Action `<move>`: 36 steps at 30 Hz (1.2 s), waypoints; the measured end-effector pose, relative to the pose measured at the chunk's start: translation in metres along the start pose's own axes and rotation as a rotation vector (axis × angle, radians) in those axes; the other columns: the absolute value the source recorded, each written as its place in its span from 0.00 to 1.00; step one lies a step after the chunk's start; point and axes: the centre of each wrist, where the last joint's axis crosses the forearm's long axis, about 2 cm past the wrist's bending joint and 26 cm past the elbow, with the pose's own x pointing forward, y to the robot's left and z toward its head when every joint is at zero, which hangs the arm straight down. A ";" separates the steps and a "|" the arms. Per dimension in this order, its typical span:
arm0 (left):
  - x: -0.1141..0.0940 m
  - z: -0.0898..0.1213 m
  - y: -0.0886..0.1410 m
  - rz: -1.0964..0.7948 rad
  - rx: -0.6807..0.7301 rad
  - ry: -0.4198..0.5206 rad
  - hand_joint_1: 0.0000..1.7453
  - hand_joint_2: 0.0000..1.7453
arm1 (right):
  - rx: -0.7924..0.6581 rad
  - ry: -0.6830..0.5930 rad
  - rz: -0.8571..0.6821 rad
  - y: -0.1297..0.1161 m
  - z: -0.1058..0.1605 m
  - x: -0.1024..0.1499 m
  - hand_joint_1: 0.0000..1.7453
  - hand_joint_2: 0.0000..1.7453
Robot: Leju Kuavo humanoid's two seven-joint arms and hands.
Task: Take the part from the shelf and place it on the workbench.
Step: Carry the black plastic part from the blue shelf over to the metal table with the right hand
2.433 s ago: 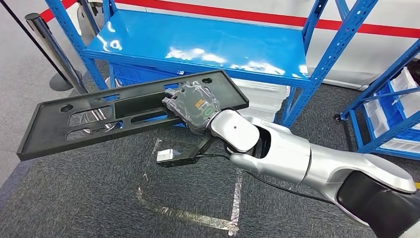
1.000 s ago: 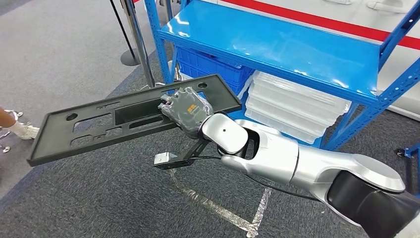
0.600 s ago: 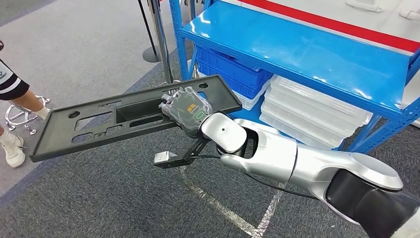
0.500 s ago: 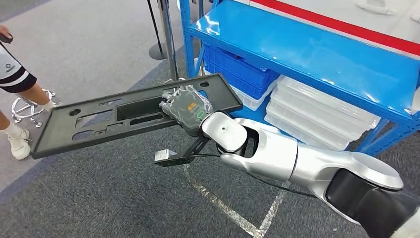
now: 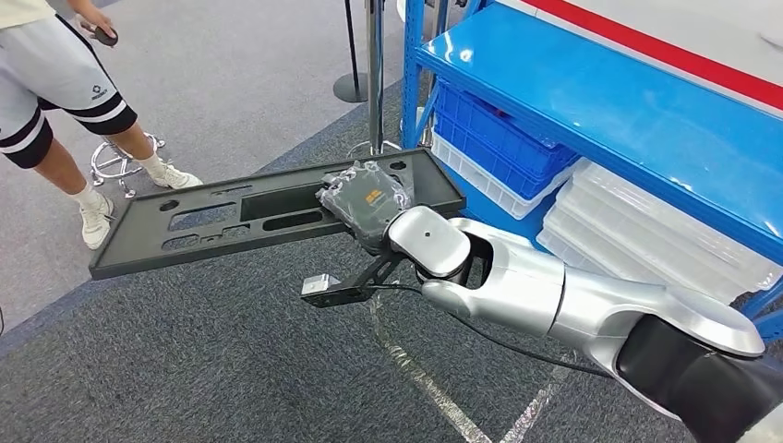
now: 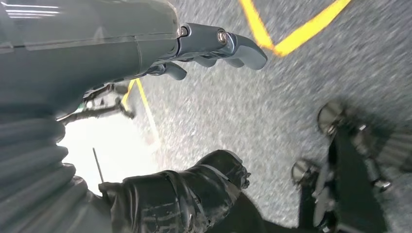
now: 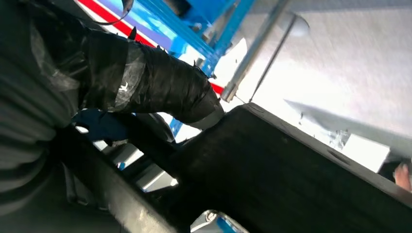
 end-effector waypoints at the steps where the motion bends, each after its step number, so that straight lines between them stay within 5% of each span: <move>1: -0.001 0.000 0.000 -0.001 0.001 0.006 0.00 1.00 | 0.003 0.011 0.002 -0.002 -0.001 -0.004 1.00 1.00; 10: -0.001 0.000 0.000 0.018 0.015 -0.038 0.00 1.00 | 0.033 0.124 0.024 -0.019 -0.005 -0.039 1.00 1.00; 19: 0.007 0.000 -0.002 0.023 -0.004 -0.064 0.00 1.00 | 0.041 0.271 0.102 -0.060 -0.013 -0.093 1.00 1.00; 36: -0.004 0.000 -0.004 0.027 0.004 -0.012 0.00 1.00 | 0.041 0.405 0.114 -0.070 -0.008 -0.124 1.00 1.00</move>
